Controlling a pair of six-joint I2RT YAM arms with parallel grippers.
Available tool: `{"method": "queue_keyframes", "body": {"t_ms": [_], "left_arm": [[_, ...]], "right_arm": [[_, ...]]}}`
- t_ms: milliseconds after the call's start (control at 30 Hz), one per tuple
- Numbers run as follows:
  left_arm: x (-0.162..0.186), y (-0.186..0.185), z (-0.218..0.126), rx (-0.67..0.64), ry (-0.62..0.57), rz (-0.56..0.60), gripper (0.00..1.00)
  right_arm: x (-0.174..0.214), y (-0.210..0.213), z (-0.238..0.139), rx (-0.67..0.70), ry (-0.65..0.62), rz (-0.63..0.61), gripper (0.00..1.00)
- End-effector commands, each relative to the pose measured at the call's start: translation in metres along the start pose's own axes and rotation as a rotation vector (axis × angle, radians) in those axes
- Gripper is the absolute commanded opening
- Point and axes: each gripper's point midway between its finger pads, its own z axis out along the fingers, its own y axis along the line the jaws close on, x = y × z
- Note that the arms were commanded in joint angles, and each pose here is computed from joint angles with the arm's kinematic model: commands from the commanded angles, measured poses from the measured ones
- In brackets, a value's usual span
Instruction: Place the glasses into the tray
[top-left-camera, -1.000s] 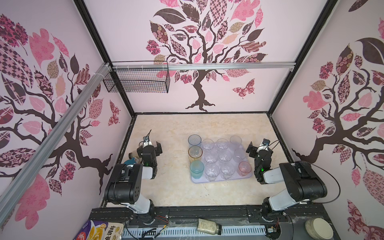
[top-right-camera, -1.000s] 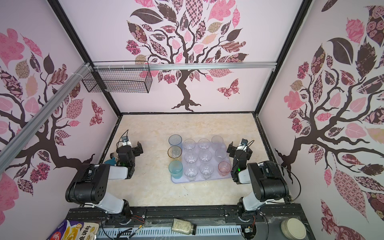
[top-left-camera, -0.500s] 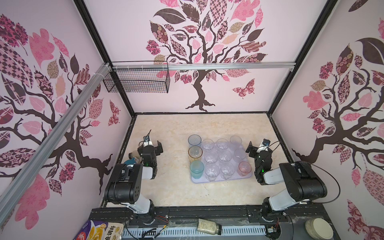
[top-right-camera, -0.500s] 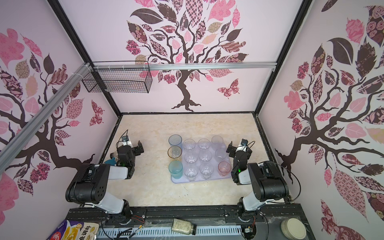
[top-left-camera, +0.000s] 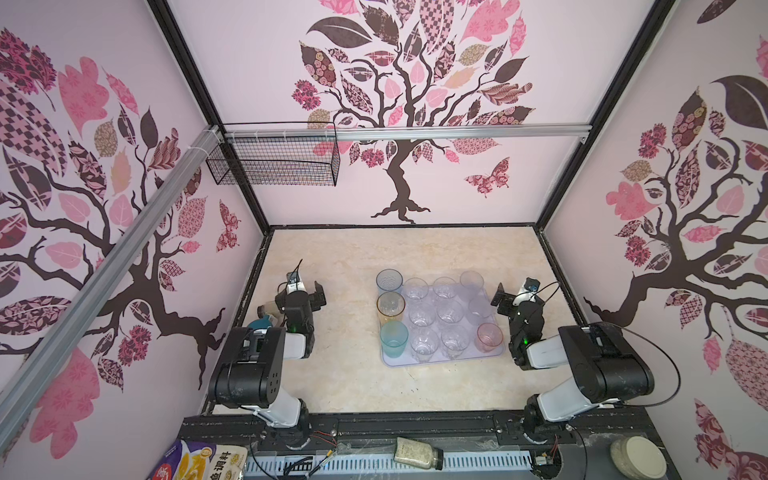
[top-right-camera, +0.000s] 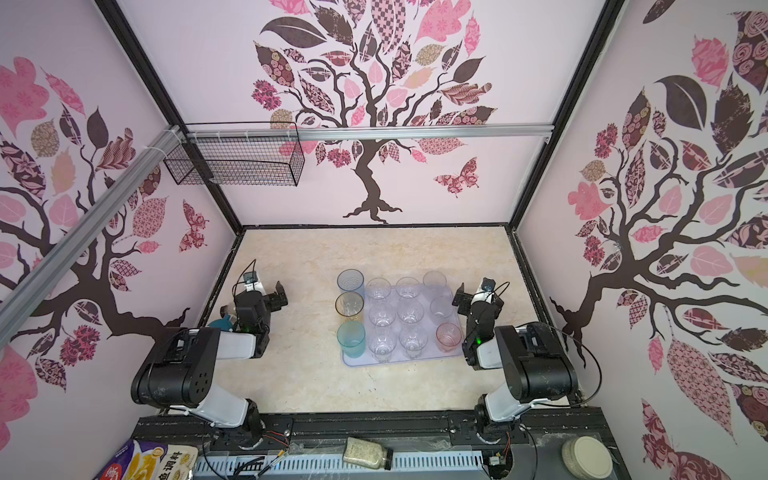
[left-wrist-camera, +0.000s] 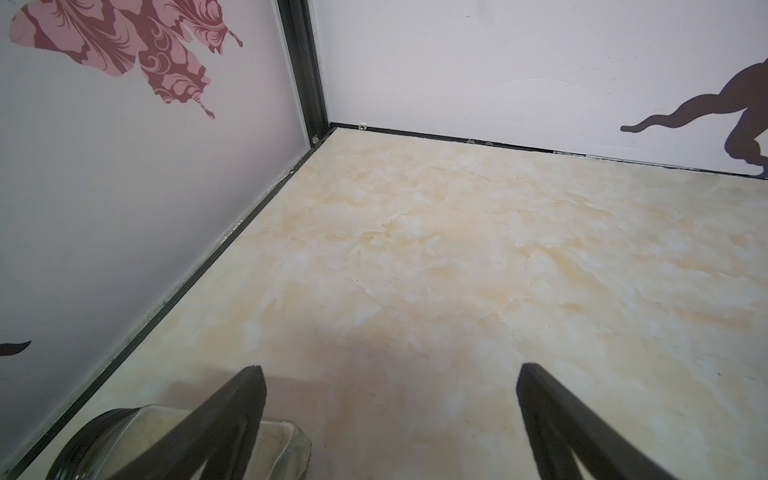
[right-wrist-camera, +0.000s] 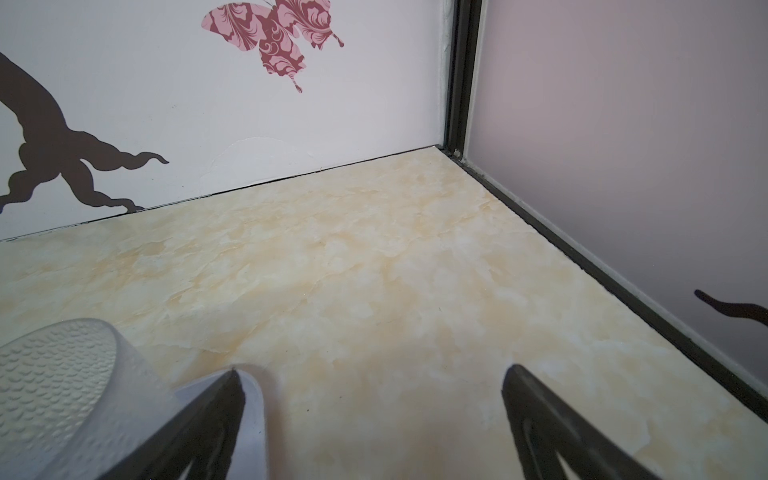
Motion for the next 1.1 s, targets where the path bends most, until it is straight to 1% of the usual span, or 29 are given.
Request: {"method": "queue_keyframes", "body": {"t_ms": [0, 1067], "left_arm": [[0.0012, 0.0002, -0.0031, 0.006, -0.004, -0.003, 0.98], [0.0009, 0.0002, -0.0029, 0.006, -0.005, -0.002, 0.98]], "right_arm": [[-0.0046, 0.0029, 0.0054, -0.002, -0.004, -0.006, 1.0], [-0.0037, 0.0051, 0.0063, -0.009, 0.0, -0.013, 1.0]]}}
